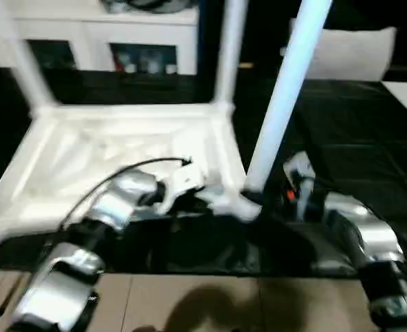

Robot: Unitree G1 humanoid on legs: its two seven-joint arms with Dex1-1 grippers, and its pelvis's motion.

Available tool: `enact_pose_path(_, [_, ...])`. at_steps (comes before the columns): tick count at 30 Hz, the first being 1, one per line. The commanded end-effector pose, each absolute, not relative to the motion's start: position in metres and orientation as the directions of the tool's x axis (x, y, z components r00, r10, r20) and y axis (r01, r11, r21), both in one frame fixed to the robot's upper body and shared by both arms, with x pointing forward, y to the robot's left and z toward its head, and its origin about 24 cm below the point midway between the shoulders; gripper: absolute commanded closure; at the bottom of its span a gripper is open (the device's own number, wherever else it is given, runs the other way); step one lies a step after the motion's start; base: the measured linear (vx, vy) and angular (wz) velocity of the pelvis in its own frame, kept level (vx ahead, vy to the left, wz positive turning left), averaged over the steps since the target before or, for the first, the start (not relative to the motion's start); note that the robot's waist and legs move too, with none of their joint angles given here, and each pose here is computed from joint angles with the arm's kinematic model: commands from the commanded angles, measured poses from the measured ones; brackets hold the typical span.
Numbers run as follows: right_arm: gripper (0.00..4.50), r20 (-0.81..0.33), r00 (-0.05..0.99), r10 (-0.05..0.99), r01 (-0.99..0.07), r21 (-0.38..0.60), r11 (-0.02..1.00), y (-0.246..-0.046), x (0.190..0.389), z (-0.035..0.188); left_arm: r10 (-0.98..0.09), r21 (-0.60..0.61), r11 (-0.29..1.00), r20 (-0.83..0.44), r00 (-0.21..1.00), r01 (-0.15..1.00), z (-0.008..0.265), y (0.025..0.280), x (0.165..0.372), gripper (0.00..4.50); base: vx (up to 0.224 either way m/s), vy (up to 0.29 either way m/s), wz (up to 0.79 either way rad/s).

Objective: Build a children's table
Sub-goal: Rotate leg to tighten

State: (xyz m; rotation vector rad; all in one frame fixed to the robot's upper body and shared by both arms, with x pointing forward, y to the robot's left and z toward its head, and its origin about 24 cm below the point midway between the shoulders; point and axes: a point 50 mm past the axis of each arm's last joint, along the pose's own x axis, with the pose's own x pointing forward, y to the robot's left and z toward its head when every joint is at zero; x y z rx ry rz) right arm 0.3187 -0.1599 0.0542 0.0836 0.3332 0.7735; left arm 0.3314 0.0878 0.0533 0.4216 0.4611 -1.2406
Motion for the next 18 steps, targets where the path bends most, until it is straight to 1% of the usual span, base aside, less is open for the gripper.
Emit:
enact_pose_path(1, [2.46, -0.323, 0.745, 0.584, -0.542, 0.218, 0.812, -0.146, 0.33, 0.048, -0.793, 0.034, 0.351, -0.521, 0.316, 0.936, 0.053, 0.063, 0.334, 4.5, 0.0, 0.0, 0.0])
enact_pose_path(2, [2.46, -0.328, 0.79, 0.518, -0.473, 0.212, 0.855, -0.143, 0.335, 0.048, -0.774, 0.042, 0.402, -0.519, 0.364, 0.915, 0.054, 0.057, 0.338, 4.5, 0.0, 0.0, 0.0])
enact_pose_path(3, [2.46, -0.327, 0.797, 0.508, -0.461, 0.212, 0.861, -0.142, 0.336, 0.048, -0.77, 0.044, 0.41, -0.518, 0.372, 0.911, 0.054, 0.056, 0.338, 4.5, 0.0, 0.0, 0.0])
enact_pose_path(4, [2.46, -0.31, 0.818, 0.484, -0.435, 0.215, 0.874, -0.138, 0.34, 0.049, -0.754, 0.052, 0.452, -0.511, 0.412, 0.891, 0.055, 0.051, 0.341, 4.5, 0.0, 0.0, 0.0])
enact_pose_path(6, [2.46, -0.281, 0.837, 0.469, -0.43, 0.192, 0.882, -0.135, 0.343, 0.052, -0.746, 0.055, 0.472, -0.507, 0.432, 0.88, 0.055, 0.046, 0.341, 4.5, 0.0, 0.0, 0.0])
enact_pose_path(8, [1.8, -0.245, 0.831, 0.499, -0.468, 0.175, 0.866, -0.131, 0.344, 0.056, -0.752, 0.07, 0.455, -0.504, 0.425, 0.888, 0.055, 0.042, 0.34, 4.5, 0.0, 0.0, 0.0])
enact_pose_path(10, [1.74, -0.215, 0.822, 0.527, -0.492, 0.197, 0.848, -0.13, 0.343, 0.059, -0.758, 0.082, 0.438, -0.503, 0.417, 0.895, 0.056, 0.042, 0.34, 4.5, 0.0, 0.0, 0.0])
enact_pose_path(12, [1.46, -0.184, 0.803, 0.567, -0.538, 0.187, 0.822, -0.134, 0.339, 0.062, -0.758, 0.108, 0.419, -0.505, 0.413, 0.901, 0.057, 0.048, 0.341, 4.5, 0.0, 0.0, 0.0])
enact_pose_path(14, [1.37, -0.183, 0.797, 0.575, -0.547, 0.182, 0.817, -0.137, 0.338, 0.061, -0.76, 0.118, 0.409, -0.506, 0.409, 0.905, 0.058, 0.05, 0.341, 4.5, 0.0, 0.0, 0.0])
enact_pose_path(15, [1.37, -0.183, 0.789, 0.587, -0.561, 0.176, 0.809, -0.141, 0.337, 0.061, -0.753, 0.123, 0.41, -0.514, 0.412, 0.904, 0.057, 0.053, 0.342, 4.5, 0.0, 0.0, 0.0])
enact_pose_path(16, [1.3, -0.176, 0.767, 0.617, -0.595, 0.165, 0.787, -0.15, 0.334, 0.062, -0.748, 0.137, 0.396, -0.525, 0.405, 0.908, 0.056, 0.06, 0.343, 4.5, 0.0, 0.0, 0.0])
enact_pose_path(17, [1.09, -0.172, 0.758, 0.629, -0.608, 0.16, 0.777, -0.154, 0.332, 0.062, -0.745, 0.138, 0.392, -0.532, 0.402, 0.91, 0.055, 0.063, 0.343, 4.5, 0.0, 0.0, 0.0])
enact_pose_path(18, [1.09, -0.172, 0.758, 0.629, -0.608, 0.16, 0.777, -0.154, 0.332, 0.062, -0.745, 0.138, 0.392, -0.532, 0.402, 0.91, 0.055, 0.063, 0.343, 4.5, 0.0, 0.0, 0.0])
